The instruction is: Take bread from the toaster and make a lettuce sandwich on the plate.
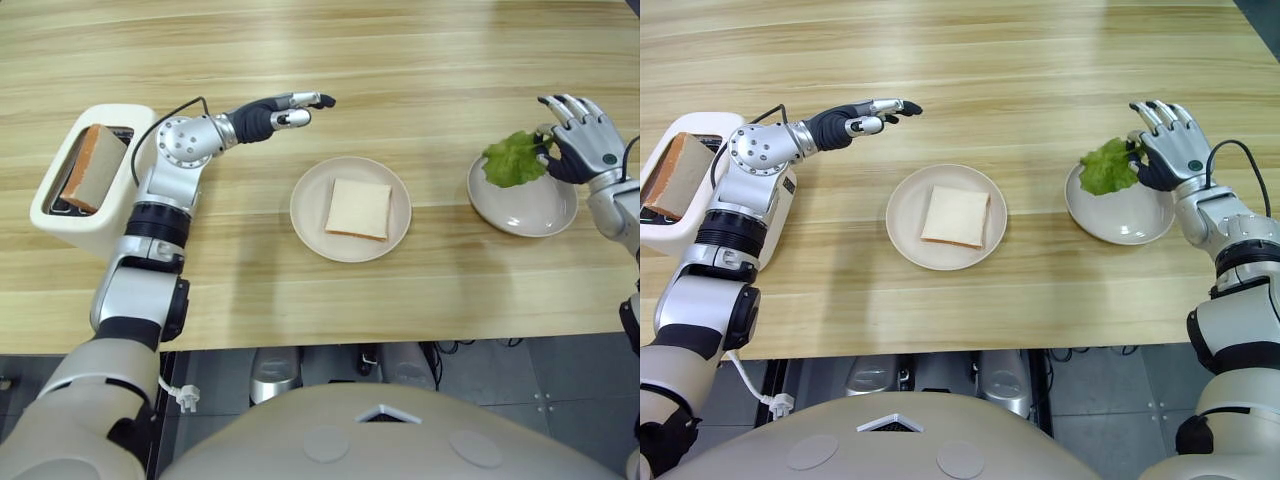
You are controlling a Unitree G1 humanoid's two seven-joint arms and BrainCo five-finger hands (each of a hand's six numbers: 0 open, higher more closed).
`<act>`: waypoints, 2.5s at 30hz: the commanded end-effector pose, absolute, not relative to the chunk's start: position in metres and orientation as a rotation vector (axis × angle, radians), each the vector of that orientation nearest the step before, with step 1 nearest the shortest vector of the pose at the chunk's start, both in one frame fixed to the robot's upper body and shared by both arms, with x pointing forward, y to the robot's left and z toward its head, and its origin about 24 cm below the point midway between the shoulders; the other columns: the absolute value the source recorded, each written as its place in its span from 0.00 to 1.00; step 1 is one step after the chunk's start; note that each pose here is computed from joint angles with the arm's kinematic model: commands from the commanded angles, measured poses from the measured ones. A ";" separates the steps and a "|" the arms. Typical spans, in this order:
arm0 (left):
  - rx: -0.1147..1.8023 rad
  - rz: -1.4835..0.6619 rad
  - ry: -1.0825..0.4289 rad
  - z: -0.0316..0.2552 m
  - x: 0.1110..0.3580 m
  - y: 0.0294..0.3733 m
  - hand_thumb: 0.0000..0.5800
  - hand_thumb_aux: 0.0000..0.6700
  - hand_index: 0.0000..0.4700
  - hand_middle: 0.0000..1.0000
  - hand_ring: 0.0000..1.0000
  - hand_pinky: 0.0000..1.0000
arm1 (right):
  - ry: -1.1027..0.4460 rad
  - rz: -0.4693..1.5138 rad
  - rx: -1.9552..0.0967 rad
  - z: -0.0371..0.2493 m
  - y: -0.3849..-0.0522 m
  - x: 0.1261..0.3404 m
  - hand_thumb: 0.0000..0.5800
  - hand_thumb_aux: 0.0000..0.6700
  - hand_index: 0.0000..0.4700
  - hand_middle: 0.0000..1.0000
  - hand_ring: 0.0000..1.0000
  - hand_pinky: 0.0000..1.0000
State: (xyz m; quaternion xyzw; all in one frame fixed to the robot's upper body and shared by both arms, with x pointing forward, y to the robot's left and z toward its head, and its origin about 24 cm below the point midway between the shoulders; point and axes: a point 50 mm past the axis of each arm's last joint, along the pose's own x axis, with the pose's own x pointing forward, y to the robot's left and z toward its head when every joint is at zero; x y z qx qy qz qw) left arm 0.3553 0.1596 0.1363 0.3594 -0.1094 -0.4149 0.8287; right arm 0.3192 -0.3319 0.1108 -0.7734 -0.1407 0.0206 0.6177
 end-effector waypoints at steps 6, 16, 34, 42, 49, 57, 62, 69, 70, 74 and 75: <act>0.753 -0.855 -0.261 0.144 0.353 0.162 0.00 0.00 0.00 0.00 0.00 0.00 | -0.507 0.107 -1.661 0.125 -0.303 0.327 1.00 1.00 0.98 0.00 0.00 0.00; 0.786 -0.734 -0.330 0.168 0.349 0.180 0.00 0.00 0.00 0.00 0.00 0.00 | -0.720 0.226 -1.499 0.130 -0.248 0.337 1.00 1.00 0.98 0.00 0.00 0.00; 0.797 -0.555 -0.405 0.198 0.336 0.207 0.00 0.00 0.00 0.00 0.00 0.00 | -0.767 0.500 -1.340 0.092 -0.159 0.343 1.00 1.00 0.98 0.00 0.00 0.00; 0.821 -0.528 -0.494 0.220 0.315 0.209 0.00 0.00 0.00 0.00 0.00 0.00 | -0.656 0.661 -1.601 0.049 -0.157 0.340 1.00 1.00 0.98 0.00 0.00 0.00; 0.920 -0.463 -0.540 0.242 0.295 0.217 0.00 0.00 0.00 0.00 0.00 0.00 | -0.679 0.781 -1.666 0.040 -0.151 0.336 1.00 1.00 0.98 0.00 0.00 0.00; 1.082 -0.333 -0.409 0.240 0.298 0.247 0.00 0.00 0.00 0.00 0.00 0.00 | -0.778 0.782 -1.617 0.056 -0.143 0.337 1.00 1.00 0.98 0.00 0.00 0.00; 1.272 -0.234 -0.238 0.222 0.298 0.276 0.00 0.00 0.00 0.00 0.00 0.00 | -0.785 0.783 -1.614 0.059 -0.142 0.337 1.00 1.00 0.98 0.00 0.00 0.00; 1.490 -0.166 0.038 0.199 0.287 0.313 0.00 0.00 0.00 0.00 0.00 0.00 | -0.794 0.768 -1.620 0.058 -0.144 0.334 0.00 0.00 0.00 0.00 0.00 0.00; 1.531 -0.153 0.079 0.198 0.285 0.319 0.00 0.00 0.00 0.00 0.00 0.00 | -0.795 0.754 -1.618 0.060 -0.147 0.334 0.00 0.00 0.00 0.00 0.00 0.00; 1.624 -0.114 0.178 0.201 0.280 0.331 0.00 0.00 0.00 0.00 0.00 0.00 | -0.795 0.677 -1.602 0.072 -0.161 0.332 0.00 0.00 0.00 0.00 0.00 0.00; 1.637 -0.102 0.193 0.202 0.280 0.333 0.00 0.00 0.00 0.00 0.00 0.00 | -0.795 0.655 -1.593 0.075 -0.165 0.331 0.00 0.00 0.00 0.00 0.00 0.00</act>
